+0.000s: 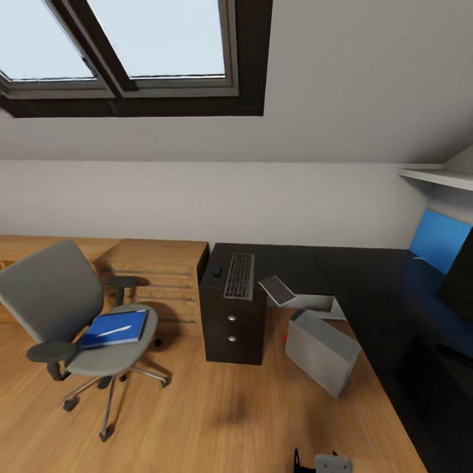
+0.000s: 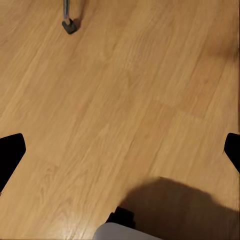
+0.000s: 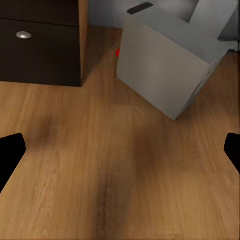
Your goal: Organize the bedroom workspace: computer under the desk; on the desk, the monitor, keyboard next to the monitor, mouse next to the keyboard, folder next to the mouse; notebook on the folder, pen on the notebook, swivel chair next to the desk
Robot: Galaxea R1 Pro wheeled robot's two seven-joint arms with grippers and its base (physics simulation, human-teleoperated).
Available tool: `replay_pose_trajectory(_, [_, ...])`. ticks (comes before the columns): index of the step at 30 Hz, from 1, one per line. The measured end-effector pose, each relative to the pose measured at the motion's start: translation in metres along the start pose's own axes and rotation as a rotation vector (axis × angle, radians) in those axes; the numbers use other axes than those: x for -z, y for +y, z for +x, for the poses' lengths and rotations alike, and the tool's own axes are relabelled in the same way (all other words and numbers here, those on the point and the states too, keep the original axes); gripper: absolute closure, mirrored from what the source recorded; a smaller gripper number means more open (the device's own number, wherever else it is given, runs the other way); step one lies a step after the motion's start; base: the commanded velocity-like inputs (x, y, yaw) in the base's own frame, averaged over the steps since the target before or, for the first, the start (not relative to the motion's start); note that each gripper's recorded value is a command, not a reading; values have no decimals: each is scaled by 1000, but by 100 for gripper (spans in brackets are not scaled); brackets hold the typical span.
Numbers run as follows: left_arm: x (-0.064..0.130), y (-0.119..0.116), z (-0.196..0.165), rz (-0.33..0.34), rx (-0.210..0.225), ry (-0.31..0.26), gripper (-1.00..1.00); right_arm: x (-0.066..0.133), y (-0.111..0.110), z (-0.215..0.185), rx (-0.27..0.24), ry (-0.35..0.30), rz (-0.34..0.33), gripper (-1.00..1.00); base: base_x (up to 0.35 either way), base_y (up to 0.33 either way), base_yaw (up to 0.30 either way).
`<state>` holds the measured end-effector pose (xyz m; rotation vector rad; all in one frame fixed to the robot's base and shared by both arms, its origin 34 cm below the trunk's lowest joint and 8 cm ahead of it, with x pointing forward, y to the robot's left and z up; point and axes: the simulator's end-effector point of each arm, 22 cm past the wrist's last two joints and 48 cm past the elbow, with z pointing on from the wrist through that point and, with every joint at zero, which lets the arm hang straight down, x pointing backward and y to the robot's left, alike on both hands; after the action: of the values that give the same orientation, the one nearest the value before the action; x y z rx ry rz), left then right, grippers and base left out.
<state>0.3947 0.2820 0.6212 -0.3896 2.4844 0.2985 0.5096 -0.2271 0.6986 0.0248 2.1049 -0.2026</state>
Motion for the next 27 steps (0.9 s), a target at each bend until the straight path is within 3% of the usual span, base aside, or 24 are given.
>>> replay_pose_trajectory(12, [0,0,-4,0,3,-8,-100,0,0,-4,-1,-9,1,-100,306,200,-236])
replay_pose_trajectory(19, [0,0,-4,0,4,-9,-100,0,0,-4,-2,-10,0,-100,276,221,-38])
replay_pose_trajectory(27, [0,0,-4,0,4,-9,-100,0,1,-4,-2,-9,-1,-100,310,47,-1])
